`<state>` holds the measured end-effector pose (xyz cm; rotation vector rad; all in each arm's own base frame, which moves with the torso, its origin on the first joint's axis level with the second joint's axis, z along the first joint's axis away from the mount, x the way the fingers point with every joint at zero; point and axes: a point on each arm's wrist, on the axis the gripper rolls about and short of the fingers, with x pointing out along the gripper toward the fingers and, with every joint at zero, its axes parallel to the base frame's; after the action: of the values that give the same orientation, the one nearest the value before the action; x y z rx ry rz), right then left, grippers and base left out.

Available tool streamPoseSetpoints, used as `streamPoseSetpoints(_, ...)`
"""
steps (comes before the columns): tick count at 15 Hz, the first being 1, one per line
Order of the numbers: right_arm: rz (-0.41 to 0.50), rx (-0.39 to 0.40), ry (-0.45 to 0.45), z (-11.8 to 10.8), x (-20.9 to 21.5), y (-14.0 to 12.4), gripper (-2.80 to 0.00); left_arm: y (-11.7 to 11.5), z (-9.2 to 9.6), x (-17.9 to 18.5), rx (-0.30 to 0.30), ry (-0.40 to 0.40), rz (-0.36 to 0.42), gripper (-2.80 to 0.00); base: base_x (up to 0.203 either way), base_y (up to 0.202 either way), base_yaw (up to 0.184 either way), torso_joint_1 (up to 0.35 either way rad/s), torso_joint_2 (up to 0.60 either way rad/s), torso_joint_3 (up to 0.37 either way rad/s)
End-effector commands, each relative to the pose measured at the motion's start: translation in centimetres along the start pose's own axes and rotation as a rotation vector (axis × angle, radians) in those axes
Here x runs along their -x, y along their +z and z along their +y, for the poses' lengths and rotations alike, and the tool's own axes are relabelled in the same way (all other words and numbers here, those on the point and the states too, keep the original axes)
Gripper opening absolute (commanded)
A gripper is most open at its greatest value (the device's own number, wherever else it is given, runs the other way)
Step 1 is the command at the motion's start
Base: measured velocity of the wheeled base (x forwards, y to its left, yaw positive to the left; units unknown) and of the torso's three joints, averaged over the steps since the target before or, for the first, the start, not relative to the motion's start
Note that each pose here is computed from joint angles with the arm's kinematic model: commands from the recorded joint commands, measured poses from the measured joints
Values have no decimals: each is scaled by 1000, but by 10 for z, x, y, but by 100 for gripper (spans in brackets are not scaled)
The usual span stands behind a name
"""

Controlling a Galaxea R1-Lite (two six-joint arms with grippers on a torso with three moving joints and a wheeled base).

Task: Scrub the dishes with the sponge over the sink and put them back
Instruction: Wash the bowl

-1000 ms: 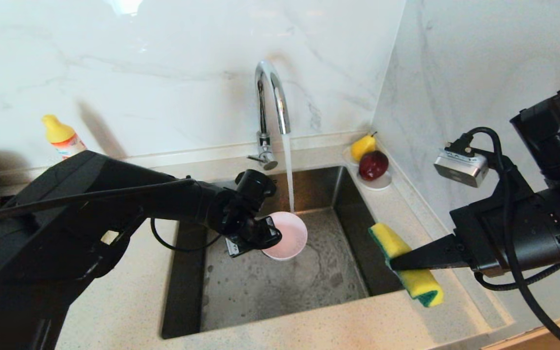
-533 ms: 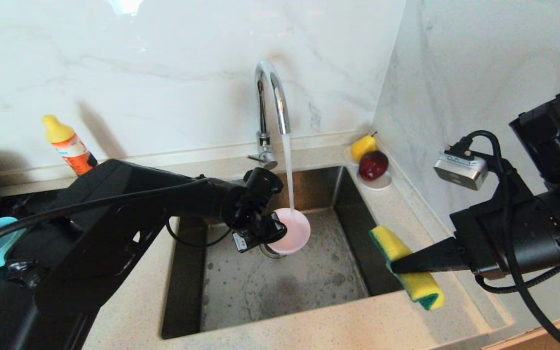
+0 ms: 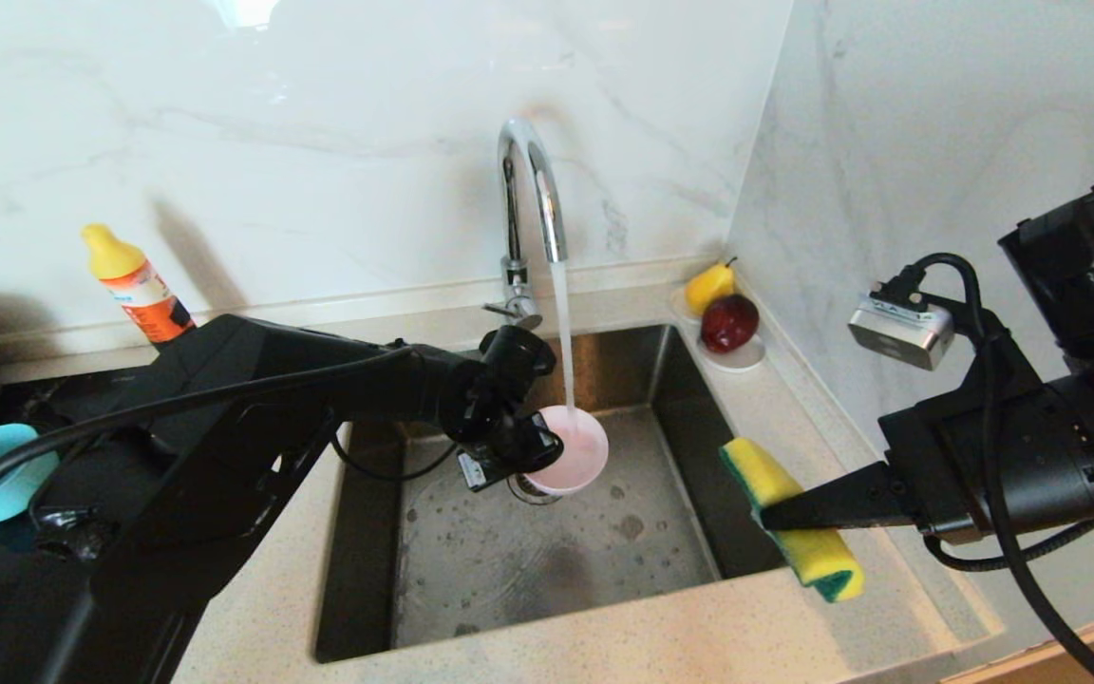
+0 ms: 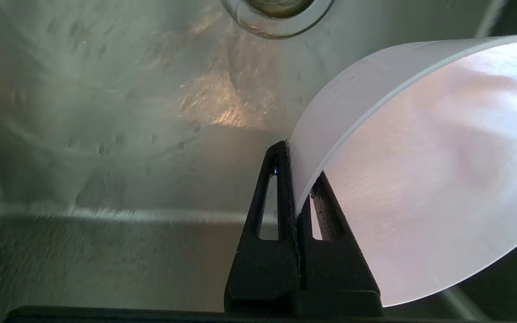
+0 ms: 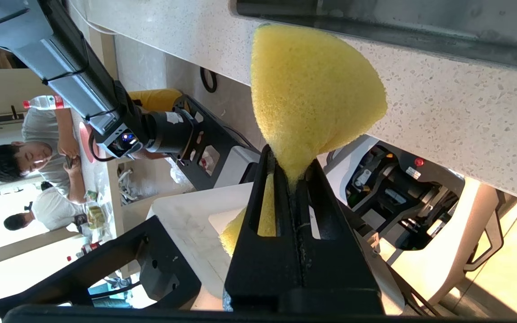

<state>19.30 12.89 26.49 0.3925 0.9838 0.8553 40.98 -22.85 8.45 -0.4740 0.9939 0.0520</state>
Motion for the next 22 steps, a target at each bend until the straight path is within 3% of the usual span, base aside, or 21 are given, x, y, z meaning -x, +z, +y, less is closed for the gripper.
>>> streamPoseSetpoints(1, 7, -6, 1, -1, -1, 0, -280, -1, 1, 1, 10, 9, 16, -280, 0, 0, 0, 0, 0, 0)
streamPoseSetpoints(8, 7, -7, 0, -1, -1, 0, -280, 0, 1, 6, 19, 5, 24, -280, 0, 0, 0, 0, 0, 0)
streamPoseSetpoints(12, 8, -7, -1, -1, -2, 0, -280, 8, 2, 42, 18, 11, 6, -280, 0, 0, 0, 0, 0, 0)
streamPoseSetpoints(14, 3, -5, 1, 0, -1, 0, -280, 17, 4, 73, 21, 13, -73, -280, 0, 0, 0, 0, 0, 0)
streamPoseSetpoints(19, 9, -11, -4, -2, -1, -2, -280, 45, 22, 167, -21, 63, -367, -280, 0, 0, 0, 0, 0, 0)
streamPoseSetpoints(22, 3, -11, -3, -1, 2, -4, -280, 59, 38, 196, -58, 112, -537, -280, 0, 0, 0, 0, 0, 0)
